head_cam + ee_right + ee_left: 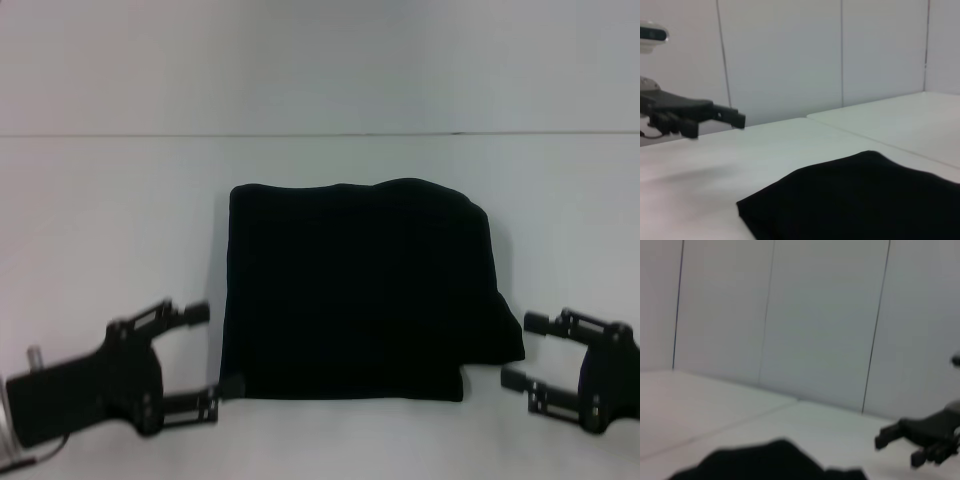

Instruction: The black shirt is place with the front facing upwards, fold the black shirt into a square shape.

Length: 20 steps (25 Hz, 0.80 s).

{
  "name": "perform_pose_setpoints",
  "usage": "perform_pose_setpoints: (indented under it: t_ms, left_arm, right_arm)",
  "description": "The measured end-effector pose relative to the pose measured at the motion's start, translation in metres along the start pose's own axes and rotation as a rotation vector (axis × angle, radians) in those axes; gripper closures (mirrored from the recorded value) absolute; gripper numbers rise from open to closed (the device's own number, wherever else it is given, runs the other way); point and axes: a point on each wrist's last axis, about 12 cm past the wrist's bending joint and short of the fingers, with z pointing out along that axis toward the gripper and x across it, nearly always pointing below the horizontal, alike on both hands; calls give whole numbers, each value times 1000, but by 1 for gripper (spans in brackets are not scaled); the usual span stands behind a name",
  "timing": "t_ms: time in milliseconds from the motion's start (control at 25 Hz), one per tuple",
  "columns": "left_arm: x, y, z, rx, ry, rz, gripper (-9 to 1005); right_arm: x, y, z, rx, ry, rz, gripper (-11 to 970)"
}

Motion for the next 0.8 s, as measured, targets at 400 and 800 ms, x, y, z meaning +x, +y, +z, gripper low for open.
perform_pose_setpoints:
  t_ms: [400,800]
  left_arm:
    - [35,-12,-12,-92,71,-97,44]
    - [41,-9,-7,-69,149,-103,44]
  right_arm:
    - [30,19,-7,50,58,-47,200]
    - [30,16,-11,91,52,-39,200]
